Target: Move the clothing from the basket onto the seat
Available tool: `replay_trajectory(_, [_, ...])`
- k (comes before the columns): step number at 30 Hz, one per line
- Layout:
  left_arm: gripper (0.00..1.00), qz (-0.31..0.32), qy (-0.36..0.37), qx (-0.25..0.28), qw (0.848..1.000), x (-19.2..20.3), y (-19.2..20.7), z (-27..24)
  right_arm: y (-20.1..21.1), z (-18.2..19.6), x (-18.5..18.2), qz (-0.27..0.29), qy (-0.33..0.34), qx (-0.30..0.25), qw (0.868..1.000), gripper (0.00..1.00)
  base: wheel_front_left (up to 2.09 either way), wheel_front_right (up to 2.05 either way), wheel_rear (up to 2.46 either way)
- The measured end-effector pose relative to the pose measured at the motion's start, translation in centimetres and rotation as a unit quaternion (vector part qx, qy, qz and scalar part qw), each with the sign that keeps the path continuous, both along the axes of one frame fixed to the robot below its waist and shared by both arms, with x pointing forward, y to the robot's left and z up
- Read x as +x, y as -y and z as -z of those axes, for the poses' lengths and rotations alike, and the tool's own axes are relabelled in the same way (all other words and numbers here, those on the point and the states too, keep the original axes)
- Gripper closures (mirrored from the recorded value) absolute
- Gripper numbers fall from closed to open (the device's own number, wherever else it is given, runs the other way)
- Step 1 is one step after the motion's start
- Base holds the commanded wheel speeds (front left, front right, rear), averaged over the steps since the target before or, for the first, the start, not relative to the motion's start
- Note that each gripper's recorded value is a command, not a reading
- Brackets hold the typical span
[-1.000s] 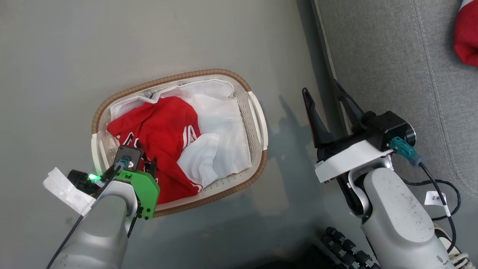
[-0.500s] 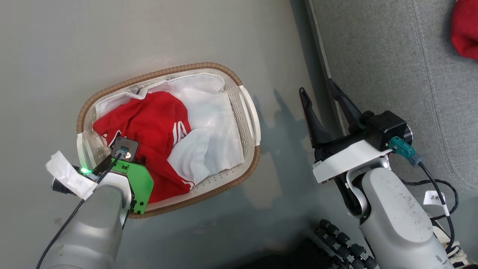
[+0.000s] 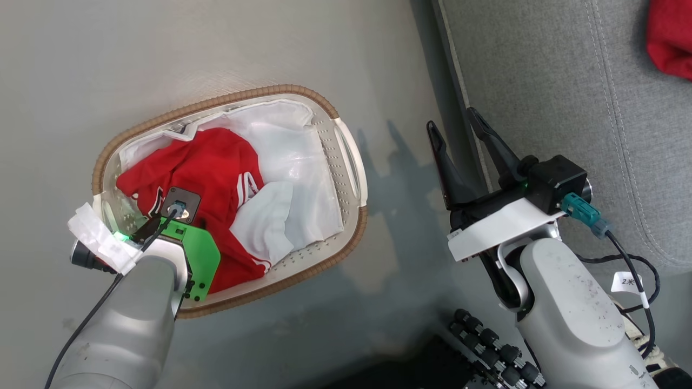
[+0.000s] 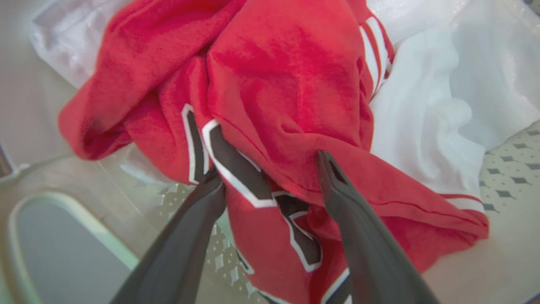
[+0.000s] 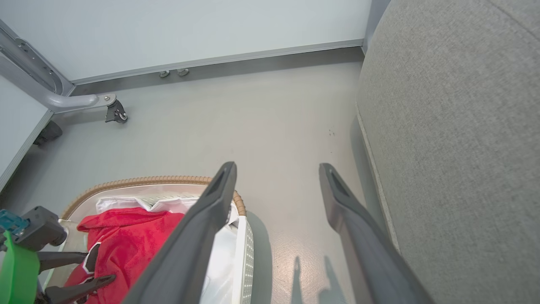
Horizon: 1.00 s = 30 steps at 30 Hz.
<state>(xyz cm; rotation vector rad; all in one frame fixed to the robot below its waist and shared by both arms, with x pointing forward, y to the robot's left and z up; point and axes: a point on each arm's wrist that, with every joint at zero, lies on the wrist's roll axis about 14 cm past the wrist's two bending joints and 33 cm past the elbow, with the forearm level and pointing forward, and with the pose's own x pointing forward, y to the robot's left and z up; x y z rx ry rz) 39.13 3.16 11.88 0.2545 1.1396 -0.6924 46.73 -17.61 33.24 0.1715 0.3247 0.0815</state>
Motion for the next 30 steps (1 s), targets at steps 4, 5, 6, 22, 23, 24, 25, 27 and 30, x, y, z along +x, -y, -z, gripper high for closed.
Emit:
replay_trajectory(4, [0.62,0.006,-0.003,0.001,1.000,-0.1,0.1,0.4,0.2,0.2,0.0,0.003,-0.003,0.000,1.000,0.00,0.00,0.00,0.00])
replay_trajectory(5, [0.87,0.007,-0.002,0.001,1.000,0.0,0.1,0.5,0.2,0.3,-0.1,0.003,-0.004,0.000,1.000,0.00,0.00,0.00,0.00])
replay_trajectory(6, [1.00,0.009,-0.001,0.001,1.000,0.1,0.1,0.6,0.3,0.4,0.0,0.004,-0.004,0.000,1.000,0.00,0.00,0.00,0.00])
replay_trajectory(22, [1.00,-0.028,0.058,-0.084,0.994,1.9,2.8,-3.5,0.9,-1.7,-0.1,0.024,0.015,0.016,0.999,0.00,0.00,0.00,0.00])
replay_trajectory(23, [1.00,-0.029,0.062,-0.089,0.994,2.0,3.0,-4.0,0.9,-2.0,-0.1,0.023,0.017,0.016,0.999,0.00,0.00,0.00,0.00])
replay_trajectory(24, [1.00,-0.031,0.065,-0.094,0.993,2.0,3.1,-4.4,0.8,-2.3,-0.2,0.023,0.020,0.017,0.999,0.00,0.00,0.00,0.00])
replay_trajectory(25, [1.00,-0.032,0.070,-0.098,0.992,1.9,3.2,-4.9,0.8,-2.6,-0.3,0.023,0.022,0.017,0.999,0.00,0.00,0.00,0.00])
replay_trajectory(27, [1.00,-0.037,0.079,-0.107,0.990,2.0,3.3,-6.0,0.7,-3.1,-0.5,0.022,0.026,0.016,0.999,0.00,0.00,0.00,0.00])
replay_trajectory(30, [1.00,-0.049,0.093,-0.124,0.987,2.1,3.7,-7.7,0.6,-4.0,-0.9,0.021,0.034,0.012,0.999,0.00,0.00,0.00,0.00])
